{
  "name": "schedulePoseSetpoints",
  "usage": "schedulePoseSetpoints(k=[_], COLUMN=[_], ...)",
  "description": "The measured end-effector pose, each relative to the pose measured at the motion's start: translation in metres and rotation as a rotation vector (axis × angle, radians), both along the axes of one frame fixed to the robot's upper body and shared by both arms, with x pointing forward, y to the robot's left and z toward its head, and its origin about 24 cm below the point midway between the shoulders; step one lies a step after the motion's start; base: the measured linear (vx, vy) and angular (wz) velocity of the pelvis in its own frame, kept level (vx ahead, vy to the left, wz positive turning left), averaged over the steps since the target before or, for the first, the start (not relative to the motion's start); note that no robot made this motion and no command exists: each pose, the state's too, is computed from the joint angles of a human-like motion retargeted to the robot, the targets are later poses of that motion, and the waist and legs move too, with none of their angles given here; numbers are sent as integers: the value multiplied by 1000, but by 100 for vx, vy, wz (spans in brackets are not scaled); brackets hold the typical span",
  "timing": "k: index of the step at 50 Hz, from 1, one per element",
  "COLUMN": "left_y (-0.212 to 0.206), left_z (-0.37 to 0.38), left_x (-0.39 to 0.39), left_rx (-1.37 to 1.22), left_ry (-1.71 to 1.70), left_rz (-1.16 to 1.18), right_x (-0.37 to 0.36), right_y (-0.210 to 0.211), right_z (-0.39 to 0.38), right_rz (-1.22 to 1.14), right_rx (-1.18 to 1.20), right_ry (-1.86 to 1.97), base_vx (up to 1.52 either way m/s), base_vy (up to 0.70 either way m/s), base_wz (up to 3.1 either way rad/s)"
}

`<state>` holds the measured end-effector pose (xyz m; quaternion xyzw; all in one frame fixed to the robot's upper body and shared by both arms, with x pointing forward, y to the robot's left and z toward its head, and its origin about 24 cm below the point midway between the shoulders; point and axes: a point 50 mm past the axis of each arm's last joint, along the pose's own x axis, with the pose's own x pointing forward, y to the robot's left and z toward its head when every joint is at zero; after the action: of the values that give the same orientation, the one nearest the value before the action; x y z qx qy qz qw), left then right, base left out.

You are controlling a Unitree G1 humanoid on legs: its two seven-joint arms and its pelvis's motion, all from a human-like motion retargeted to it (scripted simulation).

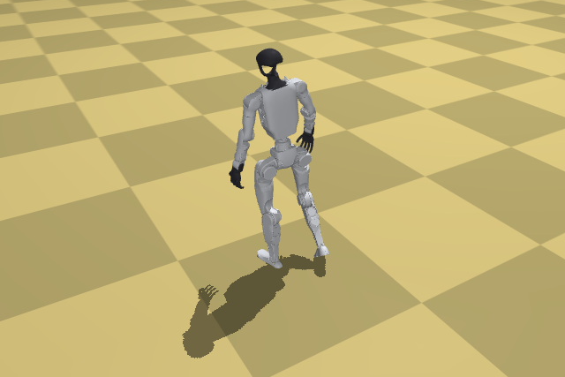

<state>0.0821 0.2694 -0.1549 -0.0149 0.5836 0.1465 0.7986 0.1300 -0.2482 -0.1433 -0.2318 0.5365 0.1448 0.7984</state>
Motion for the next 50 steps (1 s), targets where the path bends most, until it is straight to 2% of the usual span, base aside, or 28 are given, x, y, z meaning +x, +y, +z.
schedulePoseSetpoints(k=[12,22,30,37,44,50], left_y=[-6,3,1,-9,-20,-23], left_z=[49,77,50,8,-9,-12], left_x=[127,160,123,30,-58,-89], left_rx=[34,121,97,-18,-89,-82], left_ry=[-411,-534,-404,-121,124,208], left_rz=[-150,-243,-244,-205,-159,-59], right_x=[-41,-37,-42,-35,34,106], right_y=[-8,-23,-29,-19,7,35], right_z=[-12,-8,-6,-9,8,47], right_rz=[-23,-111,-116,-21,133,267], right_rx=[-93,-122,-142,-142,-144,-141], right_ry=[127,89,98,157,-45,-290], base_vx=[37,40,56,63,50,45], base_vy=[2,-23,-8,-19,-16,-5], base_wz=[106,-8,13,-53,-88,-86])
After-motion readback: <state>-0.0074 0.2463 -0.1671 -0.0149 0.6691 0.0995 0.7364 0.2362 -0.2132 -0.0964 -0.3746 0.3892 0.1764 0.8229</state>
